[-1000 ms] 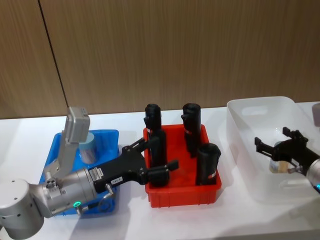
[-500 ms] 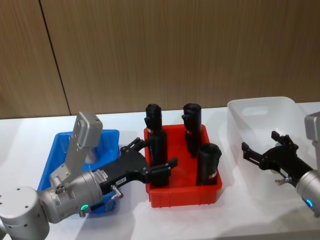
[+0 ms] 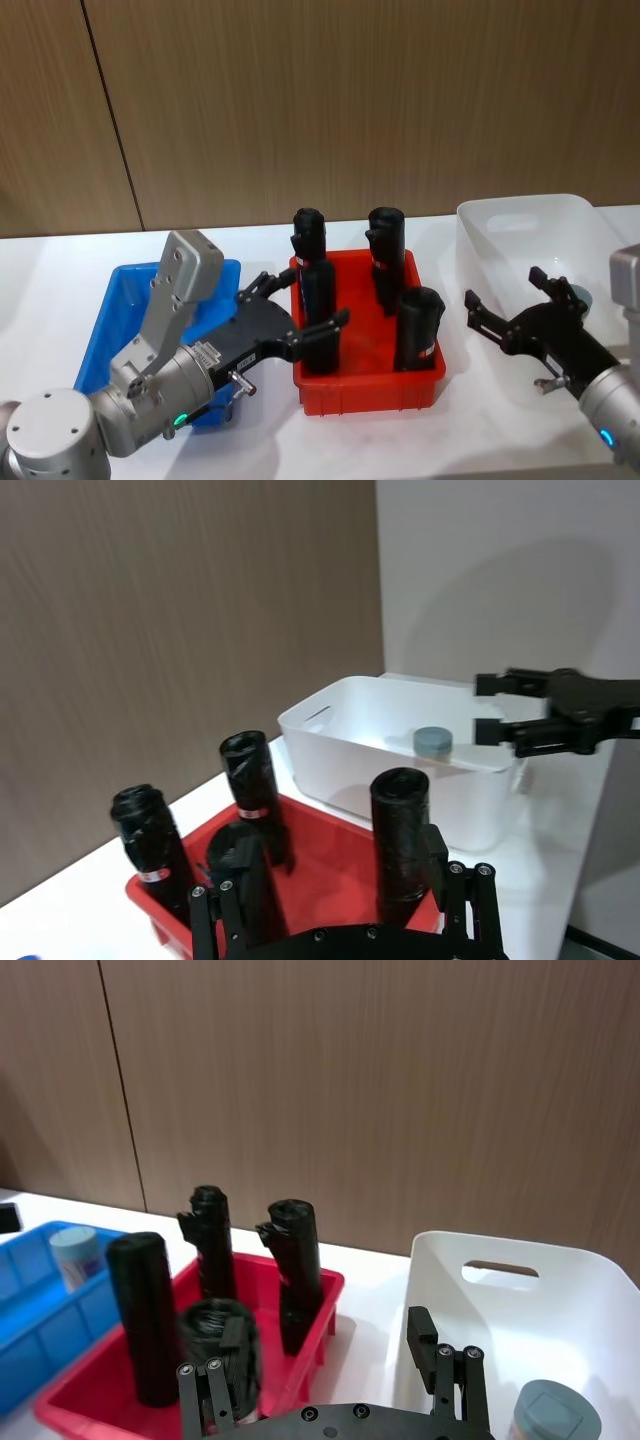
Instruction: Pick the cotton swabs from the blue box and place them into the white box.
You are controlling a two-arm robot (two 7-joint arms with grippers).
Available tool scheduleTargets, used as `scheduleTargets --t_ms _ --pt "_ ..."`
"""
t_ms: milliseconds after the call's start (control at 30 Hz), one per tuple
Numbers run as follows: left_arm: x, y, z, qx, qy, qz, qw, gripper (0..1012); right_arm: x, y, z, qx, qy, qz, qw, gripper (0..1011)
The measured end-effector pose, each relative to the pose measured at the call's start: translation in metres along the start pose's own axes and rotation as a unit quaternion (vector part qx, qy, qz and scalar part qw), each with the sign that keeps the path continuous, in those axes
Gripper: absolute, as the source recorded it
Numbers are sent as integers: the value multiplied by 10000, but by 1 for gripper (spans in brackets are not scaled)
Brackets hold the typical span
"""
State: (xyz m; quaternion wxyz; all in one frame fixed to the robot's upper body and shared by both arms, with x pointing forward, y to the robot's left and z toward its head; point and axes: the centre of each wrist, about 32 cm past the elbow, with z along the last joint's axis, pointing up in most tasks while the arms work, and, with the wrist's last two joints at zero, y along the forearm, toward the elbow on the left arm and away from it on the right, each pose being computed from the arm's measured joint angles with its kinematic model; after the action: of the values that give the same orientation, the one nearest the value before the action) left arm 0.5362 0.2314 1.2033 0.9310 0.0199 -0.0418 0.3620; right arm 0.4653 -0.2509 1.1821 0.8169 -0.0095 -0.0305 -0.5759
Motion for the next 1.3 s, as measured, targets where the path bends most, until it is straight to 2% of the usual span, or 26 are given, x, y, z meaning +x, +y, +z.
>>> scheduleTargets --t_ms 267,467,533,567,867,1133,1200,1300 --pt "-119 8 10 16 -189 423 9989 1003 -169 -131 68 173 67 -13 9998 1001" --pt "-194 14 18 12 -310 684 9972 1003 -199 -157 80 203 84 -19 9998 1001" --pt "-240 19 20 8 -376 845 9957 1003 -201 -158 80 204 85 -19 9998 1001" --pt "-240 19 20 8 -376 845 9957 1003 -201 -158 81 204 85 -19 9998 1002" --pt "-371 33 36 -33 -577 1303 9898 1003 -200 -159 82 207 85 -20 9997 1001" --pt "-487 47 53 -97 -745 1711 9824 1003 -199 -159 82 207 85 -20 9997 1002" --pt "-512 51 56 -113 -780 1798 9805 1003 -199 -160 82 206 85 -20 9997 1002" --pt "-529 54 59 -124 -804 1853 9793 1003 -199 -160 82 206 85 -19 9998 1002"
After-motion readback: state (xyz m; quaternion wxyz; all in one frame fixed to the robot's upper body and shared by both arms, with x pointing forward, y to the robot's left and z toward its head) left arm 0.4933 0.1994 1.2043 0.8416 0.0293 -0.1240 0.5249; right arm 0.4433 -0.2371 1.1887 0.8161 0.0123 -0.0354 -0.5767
